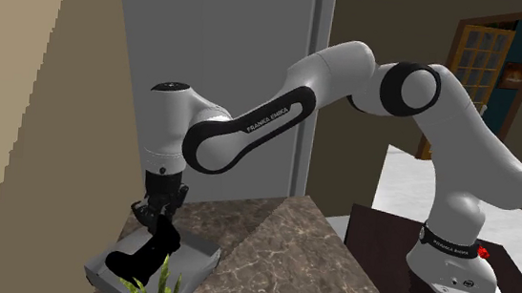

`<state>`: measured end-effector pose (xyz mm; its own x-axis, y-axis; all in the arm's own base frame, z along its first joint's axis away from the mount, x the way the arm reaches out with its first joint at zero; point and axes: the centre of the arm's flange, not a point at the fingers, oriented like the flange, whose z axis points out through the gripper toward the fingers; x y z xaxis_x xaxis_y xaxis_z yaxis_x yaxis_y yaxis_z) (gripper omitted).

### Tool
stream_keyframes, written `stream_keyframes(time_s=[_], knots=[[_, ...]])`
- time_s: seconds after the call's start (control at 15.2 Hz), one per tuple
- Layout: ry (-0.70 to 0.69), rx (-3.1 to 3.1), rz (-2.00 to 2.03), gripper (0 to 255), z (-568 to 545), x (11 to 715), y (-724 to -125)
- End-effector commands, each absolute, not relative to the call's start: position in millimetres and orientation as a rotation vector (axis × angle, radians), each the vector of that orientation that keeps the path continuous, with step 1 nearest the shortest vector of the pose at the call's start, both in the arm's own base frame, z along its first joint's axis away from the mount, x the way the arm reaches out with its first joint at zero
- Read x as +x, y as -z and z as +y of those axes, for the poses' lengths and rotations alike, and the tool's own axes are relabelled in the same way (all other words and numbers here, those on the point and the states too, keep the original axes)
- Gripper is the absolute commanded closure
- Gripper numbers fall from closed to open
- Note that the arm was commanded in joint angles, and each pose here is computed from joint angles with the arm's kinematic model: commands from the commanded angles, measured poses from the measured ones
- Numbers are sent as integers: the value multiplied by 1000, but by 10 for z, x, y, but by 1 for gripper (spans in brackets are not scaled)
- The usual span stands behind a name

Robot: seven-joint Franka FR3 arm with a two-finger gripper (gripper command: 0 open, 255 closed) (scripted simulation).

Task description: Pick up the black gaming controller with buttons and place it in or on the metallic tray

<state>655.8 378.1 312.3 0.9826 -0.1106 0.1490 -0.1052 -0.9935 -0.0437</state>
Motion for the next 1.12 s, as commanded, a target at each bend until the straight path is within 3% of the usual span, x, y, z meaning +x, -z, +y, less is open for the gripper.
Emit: stream_keyframes(time_s=[0.0, 0.07, 0.13, 1.06], knots=[[224, -3094, 161, 255, 3816, 6527, -3089], [224, -3094, 161, 255, 3816, 6527, -3089], [224, -3094, 161, 0, 3818, 6527, -3084], [224, -3094, 161, 0, 3802, 6454, -3583]])
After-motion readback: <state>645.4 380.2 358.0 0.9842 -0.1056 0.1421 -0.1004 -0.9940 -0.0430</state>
